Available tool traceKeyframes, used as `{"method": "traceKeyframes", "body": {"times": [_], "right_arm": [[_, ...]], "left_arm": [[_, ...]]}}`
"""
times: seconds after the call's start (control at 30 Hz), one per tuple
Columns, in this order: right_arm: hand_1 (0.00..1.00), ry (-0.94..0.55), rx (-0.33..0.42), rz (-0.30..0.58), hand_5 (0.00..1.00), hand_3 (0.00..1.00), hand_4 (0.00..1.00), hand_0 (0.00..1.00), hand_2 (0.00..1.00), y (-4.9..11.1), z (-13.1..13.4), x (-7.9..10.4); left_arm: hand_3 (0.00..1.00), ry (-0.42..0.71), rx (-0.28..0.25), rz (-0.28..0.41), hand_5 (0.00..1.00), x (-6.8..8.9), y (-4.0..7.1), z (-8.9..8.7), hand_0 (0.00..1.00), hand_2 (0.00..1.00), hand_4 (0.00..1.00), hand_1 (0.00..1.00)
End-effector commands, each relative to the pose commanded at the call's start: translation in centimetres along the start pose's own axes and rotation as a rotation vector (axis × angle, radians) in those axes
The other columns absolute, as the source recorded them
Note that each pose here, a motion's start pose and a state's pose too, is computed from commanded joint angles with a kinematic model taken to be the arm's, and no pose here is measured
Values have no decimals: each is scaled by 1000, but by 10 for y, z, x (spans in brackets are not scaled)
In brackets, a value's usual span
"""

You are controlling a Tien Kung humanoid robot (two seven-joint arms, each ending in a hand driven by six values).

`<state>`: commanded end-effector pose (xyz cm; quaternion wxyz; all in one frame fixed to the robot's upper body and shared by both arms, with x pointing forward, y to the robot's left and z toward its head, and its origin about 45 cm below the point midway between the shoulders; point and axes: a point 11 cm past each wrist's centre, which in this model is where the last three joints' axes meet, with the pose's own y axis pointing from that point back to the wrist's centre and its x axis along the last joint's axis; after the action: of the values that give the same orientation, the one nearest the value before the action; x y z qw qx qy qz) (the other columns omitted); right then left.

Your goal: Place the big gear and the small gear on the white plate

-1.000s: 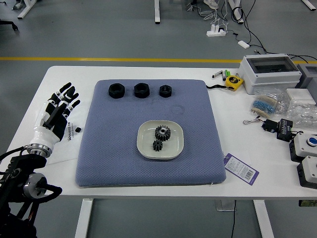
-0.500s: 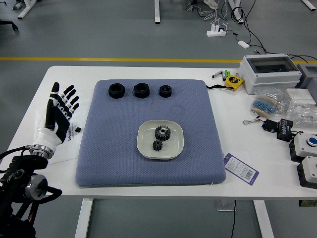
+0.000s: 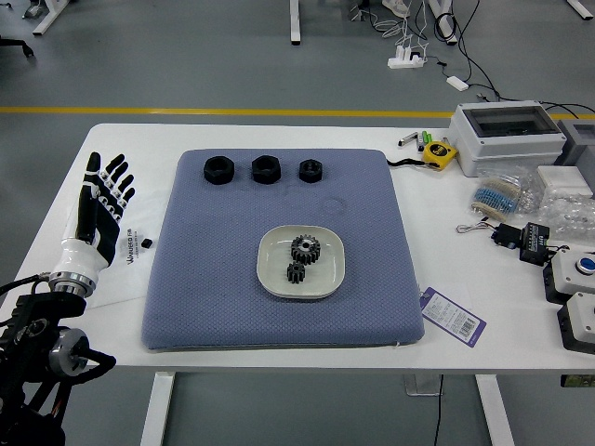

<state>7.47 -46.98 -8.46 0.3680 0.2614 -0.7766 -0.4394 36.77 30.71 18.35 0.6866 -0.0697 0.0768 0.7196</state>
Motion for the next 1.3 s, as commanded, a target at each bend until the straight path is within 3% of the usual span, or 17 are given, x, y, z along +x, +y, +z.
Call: {"method": "traceKeyframes", "body": {"times": [0.57,0.93,1.3], "right_arm": [[659,3,-6,1,678,574,835,652,729,0,3,0],[659,-5,-1,-2,678,574,835,652,730,0,1,-1],[658,-7,4,-5,679,574,835,652,728,0,-2,-2]], "left_arm": [[998,-24,46,-33,998,-4,2,-10,998,998,930,998],[991,-90,14,-62,998,-8,1,2,998,998,929,998],[953,-164,29,-84,998,-8,3,2,998,998,925,998]]}}
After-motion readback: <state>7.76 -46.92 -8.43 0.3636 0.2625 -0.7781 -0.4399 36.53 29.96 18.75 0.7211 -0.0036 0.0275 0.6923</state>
